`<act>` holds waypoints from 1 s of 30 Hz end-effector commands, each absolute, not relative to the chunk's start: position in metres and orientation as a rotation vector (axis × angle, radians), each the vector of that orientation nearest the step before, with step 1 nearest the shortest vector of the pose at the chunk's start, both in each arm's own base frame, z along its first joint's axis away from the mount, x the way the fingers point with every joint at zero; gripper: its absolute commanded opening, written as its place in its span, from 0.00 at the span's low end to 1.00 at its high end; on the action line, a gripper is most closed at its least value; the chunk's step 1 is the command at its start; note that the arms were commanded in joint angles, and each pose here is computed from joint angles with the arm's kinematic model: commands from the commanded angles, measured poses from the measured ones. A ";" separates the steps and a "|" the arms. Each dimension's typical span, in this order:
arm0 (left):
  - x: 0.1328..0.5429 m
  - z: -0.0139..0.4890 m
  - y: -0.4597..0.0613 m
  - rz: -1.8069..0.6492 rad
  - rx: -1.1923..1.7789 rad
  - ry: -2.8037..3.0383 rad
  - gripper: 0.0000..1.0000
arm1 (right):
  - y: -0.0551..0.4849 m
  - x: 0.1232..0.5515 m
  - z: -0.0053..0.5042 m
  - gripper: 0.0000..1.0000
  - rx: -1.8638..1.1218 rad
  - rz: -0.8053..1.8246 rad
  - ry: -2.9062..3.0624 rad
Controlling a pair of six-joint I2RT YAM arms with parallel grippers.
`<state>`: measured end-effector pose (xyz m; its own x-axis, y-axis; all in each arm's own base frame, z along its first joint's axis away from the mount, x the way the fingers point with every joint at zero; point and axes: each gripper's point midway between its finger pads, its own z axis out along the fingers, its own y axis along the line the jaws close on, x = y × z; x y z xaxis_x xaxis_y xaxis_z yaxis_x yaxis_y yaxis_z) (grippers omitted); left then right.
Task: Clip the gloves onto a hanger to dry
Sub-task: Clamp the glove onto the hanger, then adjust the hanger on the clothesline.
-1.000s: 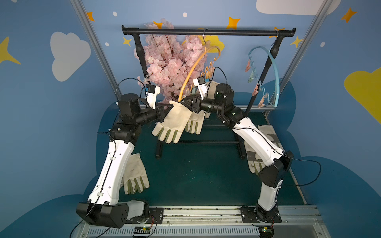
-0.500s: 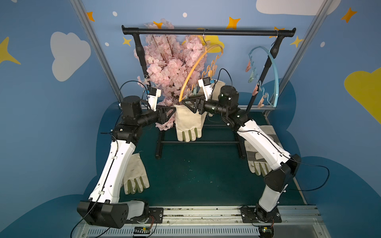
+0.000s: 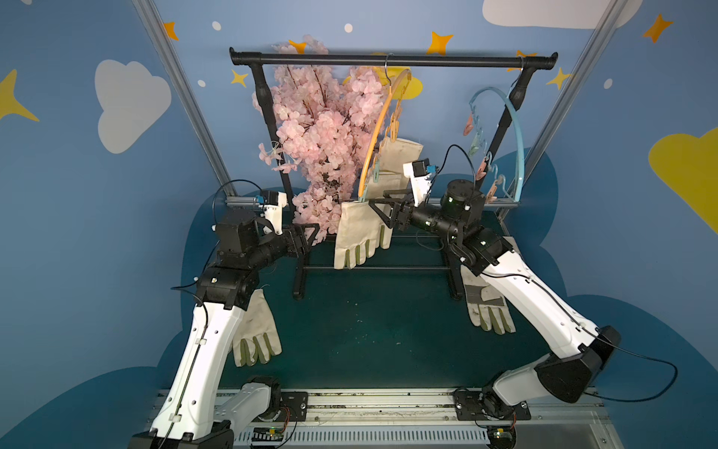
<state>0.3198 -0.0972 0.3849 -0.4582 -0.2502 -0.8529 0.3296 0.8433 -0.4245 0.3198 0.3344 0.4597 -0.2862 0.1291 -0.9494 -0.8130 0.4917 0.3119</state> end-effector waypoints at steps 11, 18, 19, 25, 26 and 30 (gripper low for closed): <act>0.286 0.322 -0.037 -0.519 -0.336 2.074 0.67 | 0.284 0.294 0.404 0.69 -0.608 0.824 1.759; 0.284 0.362 -0.054 -0.620 -0.284 1.999 0.69 | 0.247 0.272 0.417 0.63 -0.626 0.677 1.748; 0.284 0.370 -0.057 -0.628 -0.271 1.984 0.69 | 0.243 0.268 0.424 0.62 -0.627 0.669 1.736; 0.287 0.428 -0.093 -0.662 -0.129 1.911 0.68 | 0.215 0.251 0.481 0.59 -0.616 0.571 1.621; 0.289 0.438 -0.102 -0.658 -0.095 1.896 0.68 | 0.210 0.249 0.491 0.58 -0.609 0.555 1.596; 0.292 0.475 -0.141 -0.684 0.043 1.840 0.68 | 0.183 0.246 0.530 0.54 -0.516 0.462 1.521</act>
